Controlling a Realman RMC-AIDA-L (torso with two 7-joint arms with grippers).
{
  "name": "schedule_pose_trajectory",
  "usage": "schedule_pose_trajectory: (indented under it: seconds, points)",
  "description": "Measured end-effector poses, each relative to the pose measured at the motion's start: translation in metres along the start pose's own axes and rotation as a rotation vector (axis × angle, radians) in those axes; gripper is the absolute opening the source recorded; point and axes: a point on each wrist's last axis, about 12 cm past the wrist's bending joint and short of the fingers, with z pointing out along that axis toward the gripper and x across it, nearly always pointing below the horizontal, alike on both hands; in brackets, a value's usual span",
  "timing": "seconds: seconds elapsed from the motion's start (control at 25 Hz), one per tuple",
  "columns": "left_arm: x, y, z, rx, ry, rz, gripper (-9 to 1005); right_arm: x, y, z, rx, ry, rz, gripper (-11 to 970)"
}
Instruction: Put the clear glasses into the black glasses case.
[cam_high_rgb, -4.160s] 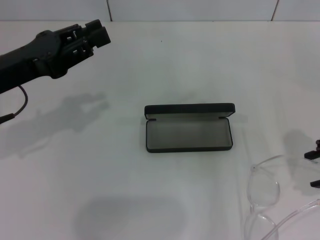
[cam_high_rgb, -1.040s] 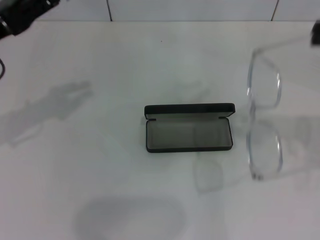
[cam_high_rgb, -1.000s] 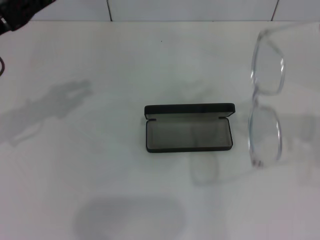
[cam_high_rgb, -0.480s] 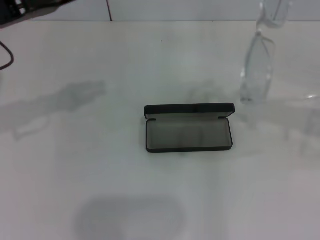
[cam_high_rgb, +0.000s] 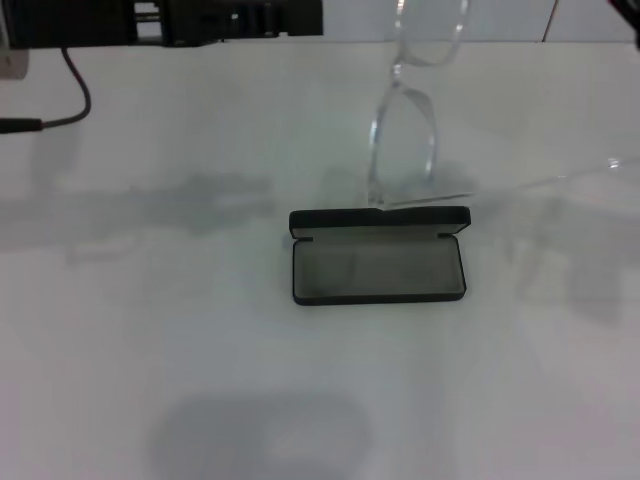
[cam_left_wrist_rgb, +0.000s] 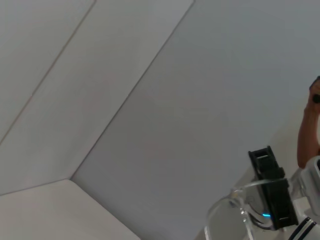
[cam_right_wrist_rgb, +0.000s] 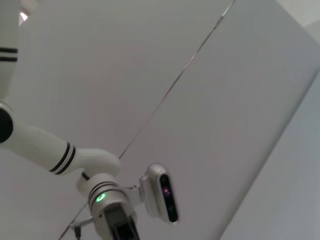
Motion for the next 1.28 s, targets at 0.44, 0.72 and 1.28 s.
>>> schedule_pose_trajectory:
  seconds: [0.44,0.72,1.28]
  points:
    - [-0.008,0.003,0.012,-0.037,0.093,-0.013,523,0.006,-0.004,0.018,-0.005,0.003,-0.060,54]
    - [-0.014,0.002,0.013,-0.042,0.097,0.001,521,0.010,-0.007,0.022,0.007,0.005,-0.068,57]
    - [-0.024,-0.001,0.023,-0.047,0.134,0.021,519,0.026,-0.007,0.045,-0.005,-0.012,-0.084,64]
